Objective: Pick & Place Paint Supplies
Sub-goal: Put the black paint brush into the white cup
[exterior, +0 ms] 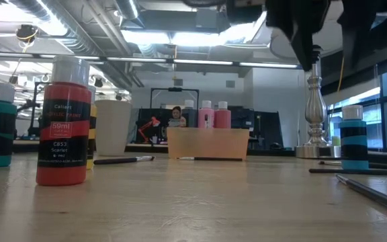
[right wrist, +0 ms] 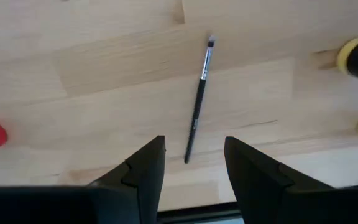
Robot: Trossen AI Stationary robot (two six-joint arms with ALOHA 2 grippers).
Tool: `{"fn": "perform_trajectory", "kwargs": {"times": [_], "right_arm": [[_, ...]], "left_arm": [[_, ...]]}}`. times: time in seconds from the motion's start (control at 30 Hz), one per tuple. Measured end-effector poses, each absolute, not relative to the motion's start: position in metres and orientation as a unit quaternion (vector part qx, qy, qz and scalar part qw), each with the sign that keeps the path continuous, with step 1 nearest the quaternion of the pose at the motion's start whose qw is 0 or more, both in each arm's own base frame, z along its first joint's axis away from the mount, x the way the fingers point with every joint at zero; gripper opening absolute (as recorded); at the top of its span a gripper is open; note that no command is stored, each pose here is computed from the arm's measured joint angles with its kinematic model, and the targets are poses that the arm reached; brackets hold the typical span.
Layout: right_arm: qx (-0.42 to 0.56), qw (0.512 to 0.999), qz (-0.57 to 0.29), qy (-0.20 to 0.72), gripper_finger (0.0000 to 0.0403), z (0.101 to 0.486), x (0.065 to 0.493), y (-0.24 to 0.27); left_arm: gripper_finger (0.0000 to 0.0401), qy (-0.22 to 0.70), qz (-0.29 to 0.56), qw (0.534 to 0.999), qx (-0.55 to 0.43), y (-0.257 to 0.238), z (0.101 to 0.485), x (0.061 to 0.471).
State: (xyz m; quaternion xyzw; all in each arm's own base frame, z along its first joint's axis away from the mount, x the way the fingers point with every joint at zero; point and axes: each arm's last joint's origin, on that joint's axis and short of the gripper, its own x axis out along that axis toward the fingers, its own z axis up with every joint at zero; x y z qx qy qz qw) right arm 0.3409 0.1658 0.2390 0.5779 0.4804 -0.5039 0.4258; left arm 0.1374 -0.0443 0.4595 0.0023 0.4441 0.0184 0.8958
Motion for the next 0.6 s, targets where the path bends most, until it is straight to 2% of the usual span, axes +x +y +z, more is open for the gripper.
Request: {"fn": "perform_trajectory", "kwargs": {"times": [0.2, 0.37, 0.6], "right_arm": [[0.584, 0.437, -0.492, 0.476, 0.0171, 0.216, 0.342, 0.166], [0.577, 0.427, -0.5, 0.484, 0.0171, 0.194, 0.336, 0.163], [0.575, 0.422, -0.498, 0.494, 0.0171, 0.19, 0.334, 0.163]], "left_arm": [[0.0249, 0.445, 0.015, 0.895, 0.003, -0.044, 0.459, 0.137], [0.0249, 0.445, 0.011, 0.895, 0.003, -0.046, 0.459, 0.137], [0.0249, 0.445, 0.001, 0.895, 0.012, -0.048, 0.459, 0.136]]}}
